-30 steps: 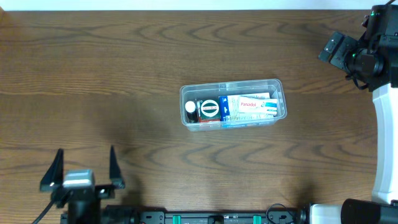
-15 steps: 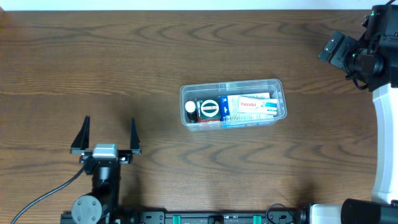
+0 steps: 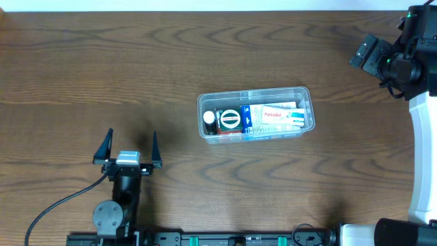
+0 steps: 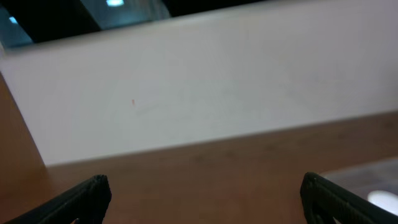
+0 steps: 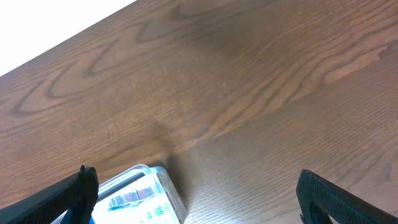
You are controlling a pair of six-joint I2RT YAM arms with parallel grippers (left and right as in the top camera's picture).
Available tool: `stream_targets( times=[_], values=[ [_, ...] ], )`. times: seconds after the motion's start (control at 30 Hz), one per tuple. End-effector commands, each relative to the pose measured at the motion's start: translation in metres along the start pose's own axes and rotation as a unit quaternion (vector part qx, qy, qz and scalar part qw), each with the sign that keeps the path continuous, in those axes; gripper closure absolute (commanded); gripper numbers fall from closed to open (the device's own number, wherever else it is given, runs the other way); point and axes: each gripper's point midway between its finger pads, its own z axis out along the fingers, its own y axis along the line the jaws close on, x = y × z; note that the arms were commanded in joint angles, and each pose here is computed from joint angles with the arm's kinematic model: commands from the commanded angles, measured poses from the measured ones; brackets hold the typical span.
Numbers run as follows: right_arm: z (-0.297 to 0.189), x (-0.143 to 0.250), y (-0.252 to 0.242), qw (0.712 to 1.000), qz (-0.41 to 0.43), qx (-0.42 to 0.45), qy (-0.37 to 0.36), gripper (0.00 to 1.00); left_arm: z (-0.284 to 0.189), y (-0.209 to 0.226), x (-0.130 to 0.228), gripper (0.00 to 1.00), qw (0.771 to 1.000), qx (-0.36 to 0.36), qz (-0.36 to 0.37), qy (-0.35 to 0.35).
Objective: Pack container
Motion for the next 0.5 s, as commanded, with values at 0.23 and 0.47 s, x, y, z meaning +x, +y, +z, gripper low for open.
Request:
stream_targets(
  times=[0.23, 0.47],
  values=[
    [-0.005, -0.005, -0.002, 1.000, 0.007, 0.002, -0.009, 0.01, -0.003, -0.006, 0.033, 0.02, 0.998, 0.013, -0.003, 0.065],
    [-0.005, -0.005, -0.002, 1.000, 0.007, 0.002, -0.009, 0.01, -0.010, -0.010, 0.070, 0.02, 0.990, 0.021, -0.005, 0.141]
  ],
)
